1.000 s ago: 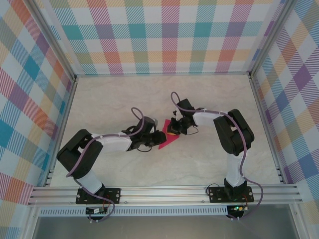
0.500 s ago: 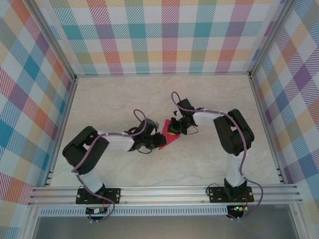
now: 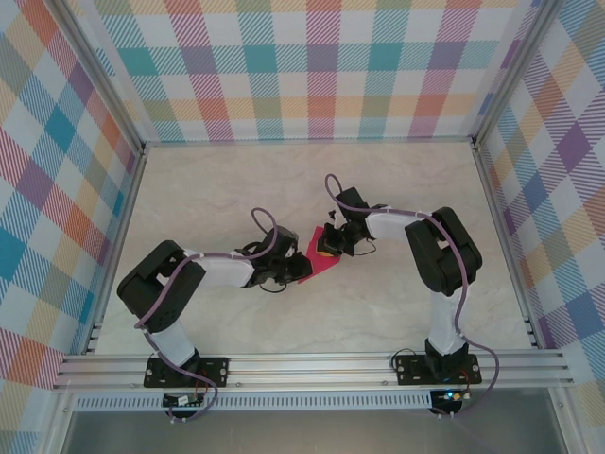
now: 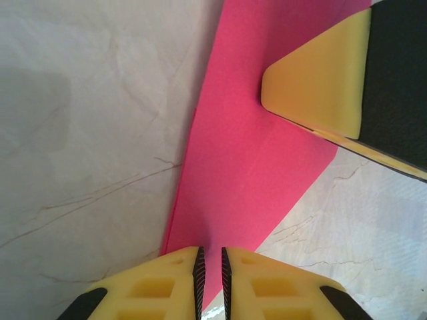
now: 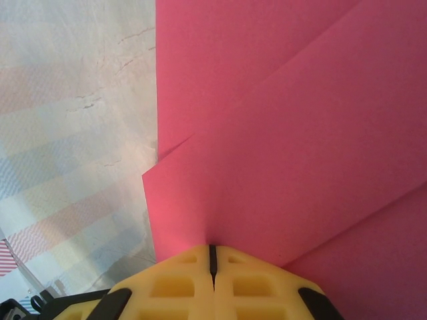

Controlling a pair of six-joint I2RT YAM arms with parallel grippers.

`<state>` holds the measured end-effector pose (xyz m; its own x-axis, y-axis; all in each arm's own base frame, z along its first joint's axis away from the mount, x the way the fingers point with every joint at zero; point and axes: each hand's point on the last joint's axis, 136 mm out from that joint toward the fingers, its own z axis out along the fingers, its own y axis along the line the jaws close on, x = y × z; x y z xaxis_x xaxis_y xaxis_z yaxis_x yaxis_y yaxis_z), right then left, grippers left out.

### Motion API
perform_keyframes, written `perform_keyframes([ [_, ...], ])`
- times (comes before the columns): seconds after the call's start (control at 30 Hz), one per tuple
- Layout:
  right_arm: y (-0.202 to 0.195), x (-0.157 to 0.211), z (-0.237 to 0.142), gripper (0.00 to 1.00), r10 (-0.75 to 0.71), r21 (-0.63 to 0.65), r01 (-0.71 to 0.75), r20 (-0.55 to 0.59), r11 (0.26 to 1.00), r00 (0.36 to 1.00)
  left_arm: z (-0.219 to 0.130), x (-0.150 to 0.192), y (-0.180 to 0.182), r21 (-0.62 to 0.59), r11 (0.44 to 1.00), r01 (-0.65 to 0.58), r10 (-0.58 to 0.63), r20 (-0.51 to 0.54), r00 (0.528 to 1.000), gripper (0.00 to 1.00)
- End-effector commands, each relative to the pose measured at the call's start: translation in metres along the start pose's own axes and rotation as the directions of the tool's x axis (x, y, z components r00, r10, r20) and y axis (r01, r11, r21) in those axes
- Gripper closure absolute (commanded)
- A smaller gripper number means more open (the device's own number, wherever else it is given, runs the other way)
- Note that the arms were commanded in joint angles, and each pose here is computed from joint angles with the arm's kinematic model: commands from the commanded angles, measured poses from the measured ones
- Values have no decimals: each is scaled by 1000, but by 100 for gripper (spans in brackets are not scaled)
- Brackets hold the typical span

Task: Fold a paper plane with a square sheet of paper (pick it up from the middle)
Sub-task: Fourth fold the wing at the center of the table.

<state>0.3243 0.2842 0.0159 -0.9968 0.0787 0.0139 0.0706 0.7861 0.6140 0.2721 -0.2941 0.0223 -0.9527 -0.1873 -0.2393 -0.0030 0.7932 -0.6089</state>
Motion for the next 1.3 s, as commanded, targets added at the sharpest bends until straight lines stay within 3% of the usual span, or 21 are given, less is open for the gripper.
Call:
perform_keyframes([
  [0.0, -49, 9, 15, 95, 82, 176, -78, -13, 981, 997, -9, 15, 18, -73, 997, 5, -7, -37, 999, 82],
  [0.13, -48, 9, 15, 95, 82, 174, -78, -13, 982, 997, -18, 12, -15, 48, 999, -9, 11, -40, 999, 78],
  [0.23, -49, 9, 16, 95, 81, 175, -77, -16, 982, 997, -20, 14, -20, 63, 998, -16, 19, -43, 999, 76],
  [0.47, -51, 10, 18, 95, 89, 179, -84, -21, 980, 996, -8, 23, -4, 7, 1000, -7, 7, -85, 996, 76],
  [0.83, -53, 10, 18, 95, 89, 185, -83, -23, 979, 996, -8, 19, 23, -134, 991, 2, -9, -51, 999, 77],
  [1.27, -55, 10, 19, 95, 93, 191, -87, -25, 978, 995, -21, 30, 40, -137, 989, 63, -70, -45, 997, 85],
])
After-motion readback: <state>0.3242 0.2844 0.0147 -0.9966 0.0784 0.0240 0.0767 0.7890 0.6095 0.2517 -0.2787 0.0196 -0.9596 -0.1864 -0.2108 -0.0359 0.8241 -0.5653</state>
